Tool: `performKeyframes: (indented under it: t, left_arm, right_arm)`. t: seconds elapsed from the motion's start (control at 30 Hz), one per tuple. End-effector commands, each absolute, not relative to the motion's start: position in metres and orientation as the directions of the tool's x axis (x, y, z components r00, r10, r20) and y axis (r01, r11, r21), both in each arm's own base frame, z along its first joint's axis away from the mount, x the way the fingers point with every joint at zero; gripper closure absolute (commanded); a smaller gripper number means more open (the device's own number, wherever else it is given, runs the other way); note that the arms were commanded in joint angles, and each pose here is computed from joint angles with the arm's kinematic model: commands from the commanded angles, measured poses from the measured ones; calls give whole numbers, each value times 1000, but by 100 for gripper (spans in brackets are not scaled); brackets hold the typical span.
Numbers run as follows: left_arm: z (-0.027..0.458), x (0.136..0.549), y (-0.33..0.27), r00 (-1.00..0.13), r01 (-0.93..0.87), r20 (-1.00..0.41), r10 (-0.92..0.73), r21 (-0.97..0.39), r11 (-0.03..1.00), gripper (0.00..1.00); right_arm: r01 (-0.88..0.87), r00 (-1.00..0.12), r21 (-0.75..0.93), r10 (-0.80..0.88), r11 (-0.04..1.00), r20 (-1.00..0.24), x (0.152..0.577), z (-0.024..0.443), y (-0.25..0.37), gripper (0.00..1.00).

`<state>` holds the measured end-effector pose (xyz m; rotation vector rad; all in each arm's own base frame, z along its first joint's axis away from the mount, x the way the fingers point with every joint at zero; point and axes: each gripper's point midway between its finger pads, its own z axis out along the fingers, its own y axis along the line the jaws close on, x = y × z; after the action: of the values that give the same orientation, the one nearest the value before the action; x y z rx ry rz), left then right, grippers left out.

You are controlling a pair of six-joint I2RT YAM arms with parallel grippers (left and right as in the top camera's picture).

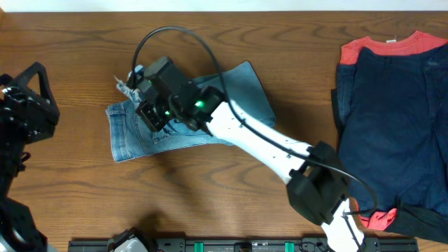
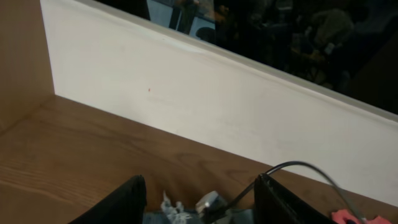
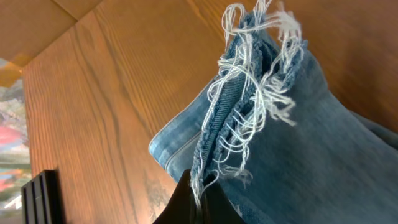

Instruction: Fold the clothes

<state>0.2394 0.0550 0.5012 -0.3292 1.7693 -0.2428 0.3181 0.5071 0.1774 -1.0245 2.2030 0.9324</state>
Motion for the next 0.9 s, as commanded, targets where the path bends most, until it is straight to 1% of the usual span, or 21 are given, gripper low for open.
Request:
performKeyframes:
  t: [0.0,0.03,0.1,0.13,0.2,0.3,0.37,0.4,0.47,0.57,0.63,0.7,0.77,0.83,0.87]
  left_arm:
    - [503,240,51,-206,-70,-914,-351,-344,936,43]
    - [503,240,51,-206,-70,-913,-351,-344,936,43]
    - [502,240,51,-208,-71,-912,-353,-346,936,43]
    - [501,240,52,-210,-72,-912,-351,-344,936,43]
    - [500,241,53,-215,-77,-910,-356,-347,935,43]
    - [495,244,55,-232,-84,-901,-368,-358,930,43]
    - [490,247,57,-251,-89,-893,-373,-363,928,43]
    - [486,249,59,-265,-92,-890,-372,-361,928,43]
    - [474,253,63,-305,-107,-875,-376,-361,926,43]
    - [448,262,72,-388,-155,-816,-429,-400,903,42]
    - [426,270,78,-460,-178,-766,-448,-415,892,39]
    - [400,276,82,-544,-206,-692,-475,-438,875,36]
    - [377,278,84,-608,-247,-604,-516,-473,846,28]
    - [354,281,86,-676,-260,-529,-512,-479,838,24]
    - [345,283,88,-703,-256,-506,-500,-475,842,22]
  right_arm:
    - [-822,-545,368,-417,434,-727,310,179,529,98]
    - [-832,-531,365,-406,419,-744,309,179,536,96]
    - [-846,-508,358,-389,395,-769,306,180,548,83]
    - [-852,-498,355,-382,386,-779,303,183,552,80]
    - [-858,-480,335,-372,391,-795,305,185,555,78]
    - [-856,-462,290,-379,429,-802,317,186,546,69]
    - [-827,-490,274,-388,491,-781,332,184,527,64]
    - [-810,-507,269,-392,521,-767,340,184,515,63]
    - [-761,-553,253,-394,597,-734,361,186,481,62]
    - [-659,-653,263,-363,704,-665,390,191,419,59]
    - [-550,-746,289,-306,784,-591,406,189,371,59]
    - [-429,-833,306,-241,850,-498,415,179,325,62]
    - [-333,-900,320,-198,887,-388,413,166,287,72]
    - [-261,-950,335,-180,905,-254,403,145,255,82]
    - [-241,-963,335,-181,911,-202,399,135,244,84]
